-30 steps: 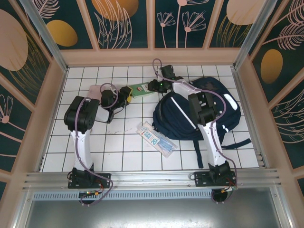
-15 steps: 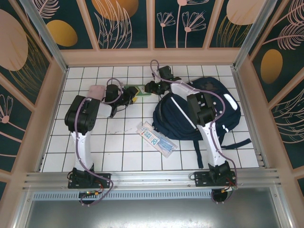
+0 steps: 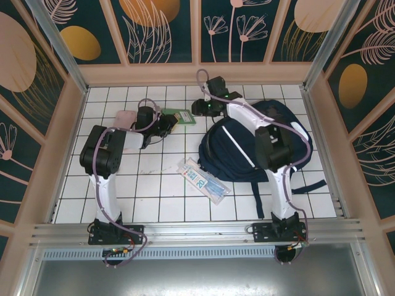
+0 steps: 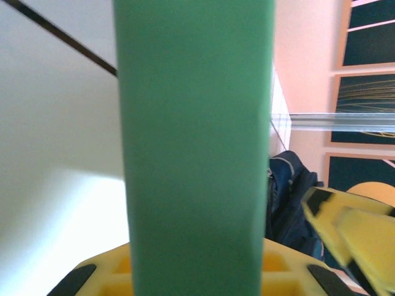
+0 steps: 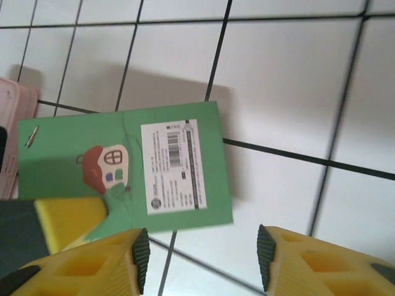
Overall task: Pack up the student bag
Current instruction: Pick up the personal item from the top-center of the table, then open the student bag at the middle-right of the table.
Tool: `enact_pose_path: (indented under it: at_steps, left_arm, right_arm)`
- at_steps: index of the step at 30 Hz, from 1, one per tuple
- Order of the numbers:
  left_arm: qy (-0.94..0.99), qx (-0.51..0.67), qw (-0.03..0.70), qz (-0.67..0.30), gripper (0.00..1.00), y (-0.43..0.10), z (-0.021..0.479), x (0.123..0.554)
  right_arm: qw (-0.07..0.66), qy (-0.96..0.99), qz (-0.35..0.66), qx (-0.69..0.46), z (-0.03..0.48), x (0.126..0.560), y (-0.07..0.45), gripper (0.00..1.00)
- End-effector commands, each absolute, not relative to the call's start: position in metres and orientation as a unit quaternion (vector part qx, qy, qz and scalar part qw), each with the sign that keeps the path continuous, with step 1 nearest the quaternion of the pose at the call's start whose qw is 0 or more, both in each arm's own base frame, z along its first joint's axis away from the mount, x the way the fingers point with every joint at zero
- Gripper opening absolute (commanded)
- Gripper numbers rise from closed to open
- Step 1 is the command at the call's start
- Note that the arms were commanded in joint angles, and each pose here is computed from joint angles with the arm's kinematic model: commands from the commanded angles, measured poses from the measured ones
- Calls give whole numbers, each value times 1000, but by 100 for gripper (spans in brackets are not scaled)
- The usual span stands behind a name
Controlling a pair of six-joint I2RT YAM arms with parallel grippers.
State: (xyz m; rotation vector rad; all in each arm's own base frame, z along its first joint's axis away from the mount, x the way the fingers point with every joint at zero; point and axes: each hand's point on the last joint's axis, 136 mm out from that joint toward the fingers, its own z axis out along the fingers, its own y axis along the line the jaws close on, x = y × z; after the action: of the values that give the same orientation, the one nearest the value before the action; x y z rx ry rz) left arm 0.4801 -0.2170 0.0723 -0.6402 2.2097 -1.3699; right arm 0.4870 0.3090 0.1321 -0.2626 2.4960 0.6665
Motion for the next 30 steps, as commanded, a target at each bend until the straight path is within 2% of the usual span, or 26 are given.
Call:
enact_pose_path:
  at_steps: [1,8,12,18,22,27,29,30]
  left_arm:
    - [779,-195,265,-533,11,-219,127,479]
    - [762,-183,281,-554,11,-217,166,462]
    - [765,-182,276,-553,11,-214,168,447]
    - [763,-173,285,-553,11,-210,185,432]
    - [767,-168,290,-547,11,-207,190,423]
    - [770,-163,291,-544,11,-205,191,410]
    - [771,-164,290,-543,11,-205,190,405]
    - [771,-162,290,-543,11,-206,191,402]
  right_arm:
    - [284,939,160,-112,156,456,267,53]
    - [243,953,60,-173,138,373,228,55]
    - [232,954,25,-187,133,339,219,58]
    - [197,961,-22,-195,102,301,207,59]
    - [204,960,-63,-180,95,298,192,58]
    - [222,956,-84,-174,88,301,182,42]
    - [224,954,-97,-175,85,302,177,29]
    - [226,953,-101,-174,85,303,175,17]
